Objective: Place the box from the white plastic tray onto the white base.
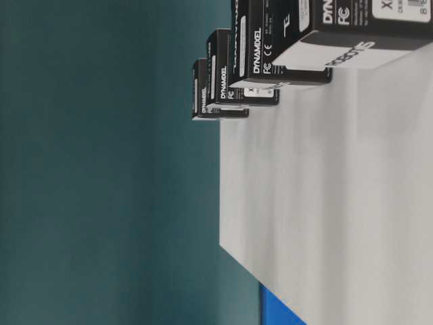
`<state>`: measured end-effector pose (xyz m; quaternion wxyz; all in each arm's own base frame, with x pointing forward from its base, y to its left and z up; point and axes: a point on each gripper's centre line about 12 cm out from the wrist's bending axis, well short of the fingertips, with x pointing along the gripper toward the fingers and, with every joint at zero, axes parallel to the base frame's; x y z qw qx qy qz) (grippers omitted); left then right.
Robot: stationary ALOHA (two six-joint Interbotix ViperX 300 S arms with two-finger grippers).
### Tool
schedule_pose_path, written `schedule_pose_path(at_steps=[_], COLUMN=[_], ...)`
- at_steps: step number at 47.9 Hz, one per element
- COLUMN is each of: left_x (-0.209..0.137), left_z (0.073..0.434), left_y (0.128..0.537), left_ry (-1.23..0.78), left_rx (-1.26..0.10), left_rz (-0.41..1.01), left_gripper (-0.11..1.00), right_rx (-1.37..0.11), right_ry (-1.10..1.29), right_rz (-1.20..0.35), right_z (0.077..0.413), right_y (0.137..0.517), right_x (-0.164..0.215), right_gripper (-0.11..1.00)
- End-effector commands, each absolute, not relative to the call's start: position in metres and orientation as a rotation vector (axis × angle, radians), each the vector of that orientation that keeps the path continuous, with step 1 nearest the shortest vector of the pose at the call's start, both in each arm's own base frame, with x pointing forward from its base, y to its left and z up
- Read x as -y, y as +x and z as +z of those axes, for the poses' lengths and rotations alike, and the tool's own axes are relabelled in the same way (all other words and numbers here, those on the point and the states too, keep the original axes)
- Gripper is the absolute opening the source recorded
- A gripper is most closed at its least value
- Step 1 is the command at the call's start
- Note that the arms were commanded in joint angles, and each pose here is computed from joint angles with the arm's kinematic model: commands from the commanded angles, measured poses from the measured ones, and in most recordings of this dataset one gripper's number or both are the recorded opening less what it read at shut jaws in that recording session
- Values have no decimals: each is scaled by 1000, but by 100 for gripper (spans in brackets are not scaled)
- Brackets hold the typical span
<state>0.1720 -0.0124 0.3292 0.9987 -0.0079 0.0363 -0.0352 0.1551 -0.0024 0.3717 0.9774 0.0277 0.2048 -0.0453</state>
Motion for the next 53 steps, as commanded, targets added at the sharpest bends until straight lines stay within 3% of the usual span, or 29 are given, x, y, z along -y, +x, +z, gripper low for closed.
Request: schedule_pose_path(at_steps=[1, 24, 53], left_x=[12, 12, 12], left_z=[340, 342, 339], left_y=[172, 171, 173], left_ry=[-18, -16, -17], left_rx=[-53, -39, -48], left_rz=[-69, -69, -67], left_gripper=[-7, -7, -7], right_rx=[-390, -329, -173], right_ry=[56, 52, 46], right_rz=[-91, -123, -61], right_z=[372, 353, 317], right_y=[150, 117, 107], right_x=[3, 12, 8], right_gripper=[99, 99, 99])
